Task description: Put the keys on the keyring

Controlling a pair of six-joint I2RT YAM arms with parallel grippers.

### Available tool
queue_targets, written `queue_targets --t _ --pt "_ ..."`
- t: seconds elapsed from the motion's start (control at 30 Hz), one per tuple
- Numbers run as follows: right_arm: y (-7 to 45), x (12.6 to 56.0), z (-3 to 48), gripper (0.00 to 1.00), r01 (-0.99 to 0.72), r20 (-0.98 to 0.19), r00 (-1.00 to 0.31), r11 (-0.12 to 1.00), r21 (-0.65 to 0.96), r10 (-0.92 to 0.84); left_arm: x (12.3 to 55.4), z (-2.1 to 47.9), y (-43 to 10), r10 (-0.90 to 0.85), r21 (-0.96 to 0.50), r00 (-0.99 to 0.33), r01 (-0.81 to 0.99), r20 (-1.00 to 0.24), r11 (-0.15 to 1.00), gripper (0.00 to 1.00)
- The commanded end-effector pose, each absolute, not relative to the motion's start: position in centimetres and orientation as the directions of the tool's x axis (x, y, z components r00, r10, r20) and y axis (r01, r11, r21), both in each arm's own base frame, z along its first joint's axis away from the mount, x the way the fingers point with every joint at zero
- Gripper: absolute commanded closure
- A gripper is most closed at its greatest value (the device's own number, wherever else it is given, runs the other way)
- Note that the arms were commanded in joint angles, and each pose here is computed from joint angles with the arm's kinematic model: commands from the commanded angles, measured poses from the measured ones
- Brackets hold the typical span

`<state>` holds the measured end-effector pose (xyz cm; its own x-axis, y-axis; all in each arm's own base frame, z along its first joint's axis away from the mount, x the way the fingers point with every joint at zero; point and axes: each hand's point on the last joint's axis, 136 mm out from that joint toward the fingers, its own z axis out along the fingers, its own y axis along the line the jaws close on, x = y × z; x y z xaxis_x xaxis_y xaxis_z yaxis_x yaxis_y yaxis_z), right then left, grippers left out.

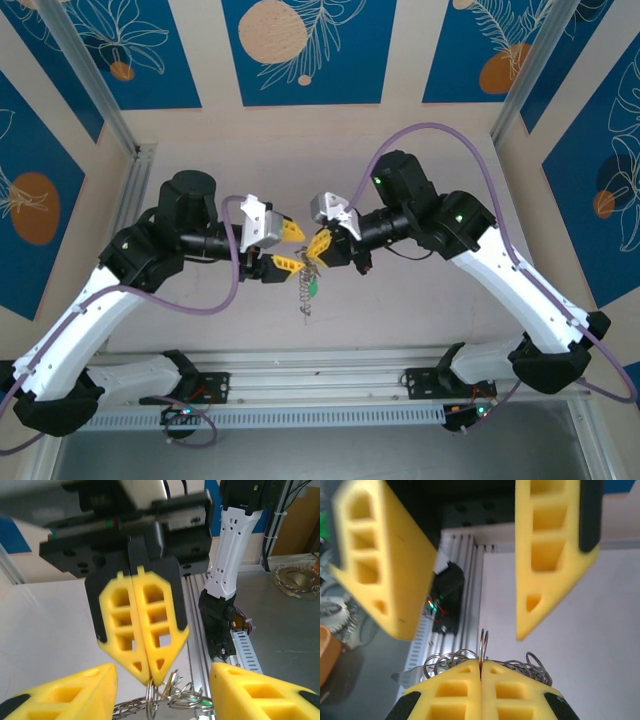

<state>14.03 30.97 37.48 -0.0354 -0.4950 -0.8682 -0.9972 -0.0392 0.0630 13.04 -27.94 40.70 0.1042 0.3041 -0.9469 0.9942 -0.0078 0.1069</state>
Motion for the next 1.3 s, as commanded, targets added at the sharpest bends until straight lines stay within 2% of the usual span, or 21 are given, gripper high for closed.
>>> queue_targets --t 0.0,0.23,0.53,0.9,1.1,1.27 --pt "30.4 15.0 35.9 1.0 -1.0 -0.8 -0.017 0.024 0.003 -0.6 12.9 40.6 -27.3 0.349 0.132 0.121 0.991 -0.929 0.009 0.48" --pt "30.7 15.1 36.4 1.0 -1.0 -0.799 0.004 0.022 -0.021 -0.602 14.1 38.8 -27.2 0.416 0.131 0.102 0.991 -0.904 0.041 0.5" --pt "31.2 14.2 36.9 1.0 -1.0 -0.804 0.029 -0.021 -0.02 -0.594 14.3 38.1 -27.8 0.422 0.109 0.091 0.994 -0.902 0.02 0.51" --pt "30.9 12.9 38.1 1.0 -0.998 -0.836 0.054 -0.062 -0.024 -0.547 14.5 37.7 -28.1 0.43 0.096 0.081 0.995 -0.899 0.013 0.57" --pt "30.7 12.3 38.4 1.0 -0.997 -0.844 0.065 -0.079 -0.026 -0.533 14.4 37.6 -28.2 0.428 0.089 0.079 0.996 -0.9 0.005 0.66" --pt "30.8 12.2 38.3 1.0 -0.996 -0.844 0.069 -0.084 -0.028 -0.531 14.3 37.6 -28.2 0.427 0.089 0.079 0.996 -0.901 0.004 0.8"
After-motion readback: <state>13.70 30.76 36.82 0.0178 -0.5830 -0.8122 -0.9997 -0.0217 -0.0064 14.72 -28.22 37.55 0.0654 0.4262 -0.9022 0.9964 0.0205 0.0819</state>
